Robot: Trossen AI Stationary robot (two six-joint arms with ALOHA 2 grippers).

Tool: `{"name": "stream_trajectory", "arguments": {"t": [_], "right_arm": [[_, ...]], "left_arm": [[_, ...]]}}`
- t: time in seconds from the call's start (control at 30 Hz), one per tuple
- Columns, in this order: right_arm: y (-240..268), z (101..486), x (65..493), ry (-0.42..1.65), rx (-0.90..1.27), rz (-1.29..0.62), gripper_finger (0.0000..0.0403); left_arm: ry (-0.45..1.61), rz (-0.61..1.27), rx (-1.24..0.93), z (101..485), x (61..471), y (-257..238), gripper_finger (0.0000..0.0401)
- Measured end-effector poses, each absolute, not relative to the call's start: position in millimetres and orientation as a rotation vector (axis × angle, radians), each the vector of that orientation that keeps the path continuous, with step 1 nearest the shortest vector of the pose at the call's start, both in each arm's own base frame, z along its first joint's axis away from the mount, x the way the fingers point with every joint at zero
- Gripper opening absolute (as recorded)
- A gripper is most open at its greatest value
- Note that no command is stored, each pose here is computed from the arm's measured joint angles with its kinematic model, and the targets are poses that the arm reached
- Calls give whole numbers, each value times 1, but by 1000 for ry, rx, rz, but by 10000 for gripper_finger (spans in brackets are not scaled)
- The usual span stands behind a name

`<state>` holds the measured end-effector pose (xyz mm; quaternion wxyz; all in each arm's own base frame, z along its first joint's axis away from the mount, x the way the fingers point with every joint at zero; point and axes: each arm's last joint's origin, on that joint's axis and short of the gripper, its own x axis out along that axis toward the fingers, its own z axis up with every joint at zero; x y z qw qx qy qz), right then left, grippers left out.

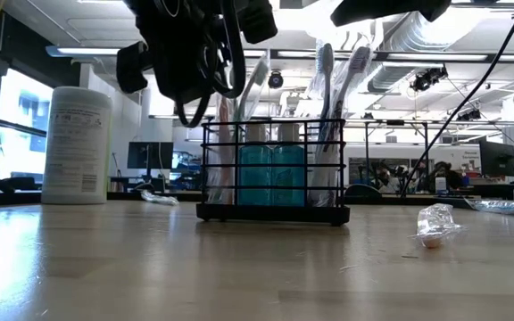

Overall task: Pick & Place toothbrushing station
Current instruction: Put the left orange toothbrush into the mesh organizer

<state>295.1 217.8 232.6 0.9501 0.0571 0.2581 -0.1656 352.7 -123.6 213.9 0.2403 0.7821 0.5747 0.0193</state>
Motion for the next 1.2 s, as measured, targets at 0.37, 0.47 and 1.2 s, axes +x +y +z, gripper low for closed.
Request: {"name": "stream_trajectory", "arguments": {"t": [0.37,0.47,1.2], "right_arm": [[218,233,295,526,116,-336,203],[218,233,295,526,115,-335,203],[223,232,290,526,104,-325,203]], "left_arm": [[1586,76,2133,215,352,-120,5],[1613,78,2145,209,354,-116,4],[1613,43,2192,190,355,-128,3]]}}
